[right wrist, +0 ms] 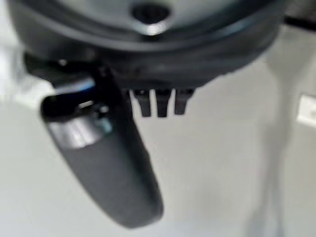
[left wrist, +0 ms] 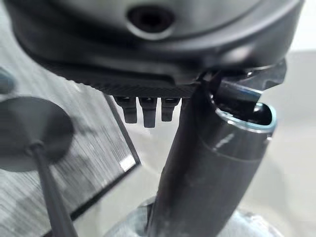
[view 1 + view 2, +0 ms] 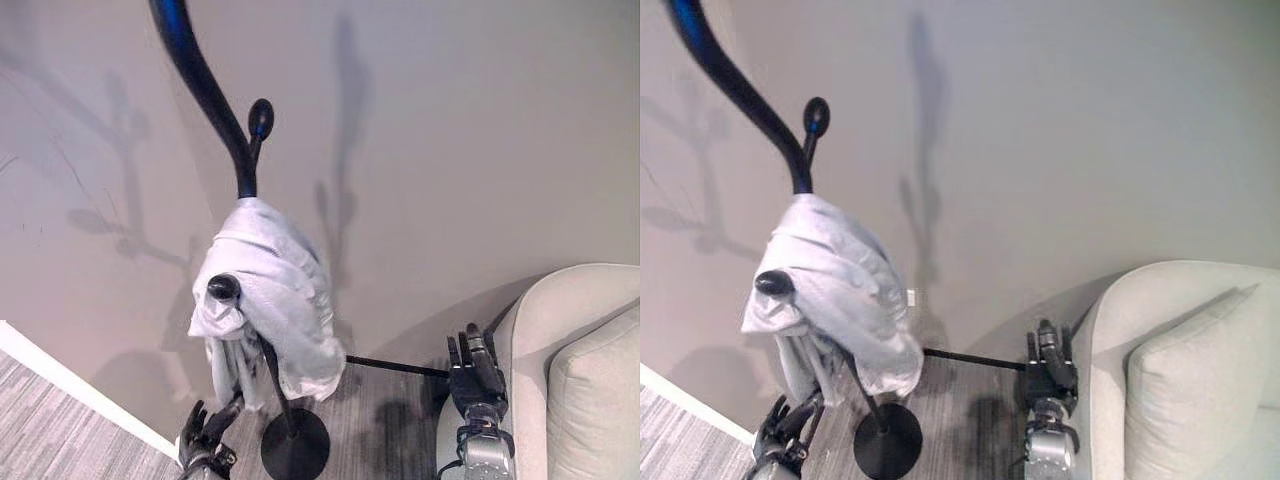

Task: Hang the clothes on the sofa on the clothes rack.

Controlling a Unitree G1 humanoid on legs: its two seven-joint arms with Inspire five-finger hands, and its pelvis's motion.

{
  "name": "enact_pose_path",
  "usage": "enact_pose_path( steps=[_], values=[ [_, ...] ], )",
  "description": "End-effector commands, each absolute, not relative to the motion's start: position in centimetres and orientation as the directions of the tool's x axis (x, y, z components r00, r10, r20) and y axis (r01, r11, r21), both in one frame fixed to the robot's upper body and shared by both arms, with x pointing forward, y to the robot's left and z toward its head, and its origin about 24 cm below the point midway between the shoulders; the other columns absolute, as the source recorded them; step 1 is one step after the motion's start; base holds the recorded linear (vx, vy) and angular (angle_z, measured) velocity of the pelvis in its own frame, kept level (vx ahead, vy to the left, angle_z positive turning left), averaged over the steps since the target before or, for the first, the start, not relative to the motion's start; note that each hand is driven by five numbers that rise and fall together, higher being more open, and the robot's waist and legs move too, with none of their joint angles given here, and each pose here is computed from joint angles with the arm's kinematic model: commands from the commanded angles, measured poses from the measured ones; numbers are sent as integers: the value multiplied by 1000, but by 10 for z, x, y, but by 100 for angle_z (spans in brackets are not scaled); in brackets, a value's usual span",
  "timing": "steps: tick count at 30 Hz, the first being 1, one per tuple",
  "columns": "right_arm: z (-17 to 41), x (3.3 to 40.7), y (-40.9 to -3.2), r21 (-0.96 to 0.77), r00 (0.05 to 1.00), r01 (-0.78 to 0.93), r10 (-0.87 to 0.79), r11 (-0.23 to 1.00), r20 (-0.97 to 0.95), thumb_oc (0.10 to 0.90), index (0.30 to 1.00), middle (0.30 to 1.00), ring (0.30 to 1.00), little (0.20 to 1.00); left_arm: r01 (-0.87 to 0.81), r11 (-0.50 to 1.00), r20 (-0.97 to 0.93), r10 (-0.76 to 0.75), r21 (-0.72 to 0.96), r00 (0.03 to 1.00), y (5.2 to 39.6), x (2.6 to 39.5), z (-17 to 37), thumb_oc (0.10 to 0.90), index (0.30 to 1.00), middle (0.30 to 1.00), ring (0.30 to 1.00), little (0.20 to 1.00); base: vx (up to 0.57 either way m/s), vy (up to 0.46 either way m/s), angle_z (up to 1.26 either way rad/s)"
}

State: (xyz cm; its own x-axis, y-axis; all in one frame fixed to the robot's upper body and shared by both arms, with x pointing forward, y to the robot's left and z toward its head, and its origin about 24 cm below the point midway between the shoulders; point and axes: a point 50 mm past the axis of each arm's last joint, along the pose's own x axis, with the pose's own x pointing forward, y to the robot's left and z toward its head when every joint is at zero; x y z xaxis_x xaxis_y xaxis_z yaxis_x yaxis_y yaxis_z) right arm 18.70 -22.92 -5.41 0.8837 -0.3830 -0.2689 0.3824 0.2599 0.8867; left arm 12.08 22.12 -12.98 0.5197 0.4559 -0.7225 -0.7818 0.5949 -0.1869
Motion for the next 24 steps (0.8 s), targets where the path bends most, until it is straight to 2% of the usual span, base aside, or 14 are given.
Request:
enact_pose_path(
  steps=[1,5,7,9,12,13,14,15,17,21,22,24],
  values=[
    [17,231,-230,863,968,-24,-206,505,147,800,900,900,900,900,-709,682,-657,454,-179,602,236,146,-123,800,900,900,900,900,0,0,0],
    [15,230,-232,812,984,-61,-102,580,146,800,900,900,900,900,-694,707,-732,401,-137,551,233,127,-138,800,900,900,900,900,0,0,0],
    [-4,227,-232,820,991,30,-123,572,50,800,900,900,900,900,-677,727,-770,369,-110,521,231,116,-145,800,900,900,900,900,0,0,0],
    [-37,216,-230,837,979,187,-164,514,-119,800,900,900,900,900,-662,744,-803,338,-91,490,228,104,-152,800,900,900,900,900,0,0,0],
    [-89,187,-217,770,903,420,-142,481,-405,800,900,900,900,900,-712,693,-828,329,-115,454,226,94,-156,800,900,900,900,900,0,0,0],
    [-89,187,-217,770,903,420,-142,481,-405,800,900,900,900,900,-712,693,-828,329,-115,454,226,95,-156,800,900,900,900,900,0,0,0],
    [-110,169,-210,732,841,525,-136,434,-523,800,900,900,900,900,-733,670,-835,333,-118,439,225,90,-158,800,900,900,900,900,14,-7,3],
    [-110,169,-210,732,842,525,-136,434,-523,800,900,900,900,900,-733,670,-834,333,-118,439,225,90,-158,800,900,900,900,900,0,0,0],
    [-132,149,-200,659,757,618,-98,428,-646,800,900,900,900,900,-738,664,-826,347,-117,444,226,93,-157,800,900,900,900,900,0,0,0],
    [-146,133,-197,570,668,688,-85,449,-740,800,900,900,900,900,-742,657,-791,379,-136,480,230,109,-151,800,900,900,900,900,18,-14,6],
    [-147,132,-197,560,659,693,-87,454,-747,800,900,900,900,900,-730,671,-780,383,-134,495,231,114,-149,800,900,900,900,900,18,-17,11],
    [-148,130,-200,543,647,704,-98,458,-756,800,900,900,900,900,-672,726,-708,397,-146,584,234,134,-136,800,900,900,900,900,13,-16,11]
  ],
)
